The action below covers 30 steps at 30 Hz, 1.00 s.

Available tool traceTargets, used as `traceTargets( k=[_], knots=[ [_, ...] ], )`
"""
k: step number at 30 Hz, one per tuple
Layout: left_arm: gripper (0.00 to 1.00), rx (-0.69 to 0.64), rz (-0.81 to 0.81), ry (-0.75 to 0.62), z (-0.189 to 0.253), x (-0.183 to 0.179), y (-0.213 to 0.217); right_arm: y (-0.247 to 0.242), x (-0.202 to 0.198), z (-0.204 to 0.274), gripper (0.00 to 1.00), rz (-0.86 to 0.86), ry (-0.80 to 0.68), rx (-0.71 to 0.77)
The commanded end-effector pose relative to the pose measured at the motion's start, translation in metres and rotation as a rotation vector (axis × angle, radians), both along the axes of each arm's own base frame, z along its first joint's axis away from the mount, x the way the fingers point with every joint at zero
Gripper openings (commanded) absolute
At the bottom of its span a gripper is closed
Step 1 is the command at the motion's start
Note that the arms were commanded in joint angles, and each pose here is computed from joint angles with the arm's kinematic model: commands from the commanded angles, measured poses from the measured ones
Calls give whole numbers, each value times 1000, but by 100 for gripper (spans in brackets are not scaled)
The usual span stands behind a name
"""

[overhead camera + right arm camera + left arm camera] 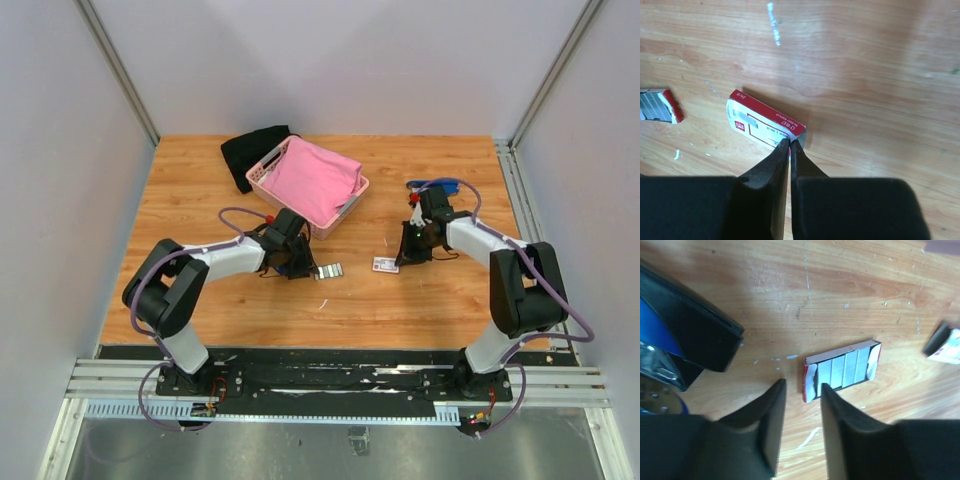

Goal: Load the staples into the stapler

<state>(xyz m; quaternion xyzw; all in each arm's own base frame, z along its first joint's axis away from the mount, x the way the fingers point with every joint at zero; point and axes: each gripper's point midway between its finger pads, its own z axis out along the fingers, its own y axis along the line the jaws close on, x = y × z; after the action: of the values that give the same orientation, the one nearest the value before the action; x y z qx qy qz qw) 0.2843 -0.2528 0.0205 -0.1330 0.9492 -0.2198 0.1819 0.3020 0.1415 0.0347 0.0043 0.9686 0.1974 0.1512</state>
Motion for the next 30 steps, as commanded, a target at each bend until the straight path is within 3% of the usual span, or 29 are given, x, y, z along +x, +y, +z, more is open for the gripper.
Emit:
traceTargets(
  k=[1, 3, 5, 11, 18, 23, 30],
  knots=[
    [47, 96, 4, -12, 1, -6, 24, -22, -4, 0, 12, -31, 5, -42],
    [63, 90, 4, -47, 14, -3, 25, -27, -3, 4, 24, -36, -12, -59],
    [72, 80, 1, -85, 28, -1, 25, -33, -1, 10, 32, -36, -37, -81],
    [82, 96, 50, -178, 65, 7, 39, -51, 5, 33, 38, -54, -97, -129],
    [82, 208, 240, -19, 38, -1, 88, -52, 11, 64, 40, -69, -150, -118],
    [81, 220, 281, 18, 27, 10, 93, -41, 21, 85, 36, -84, -188, -53],
    [63, 244, 265, 57, 16, 13, 92, -39, 23, 91, 29, -121, -194, -30]
  ],
)
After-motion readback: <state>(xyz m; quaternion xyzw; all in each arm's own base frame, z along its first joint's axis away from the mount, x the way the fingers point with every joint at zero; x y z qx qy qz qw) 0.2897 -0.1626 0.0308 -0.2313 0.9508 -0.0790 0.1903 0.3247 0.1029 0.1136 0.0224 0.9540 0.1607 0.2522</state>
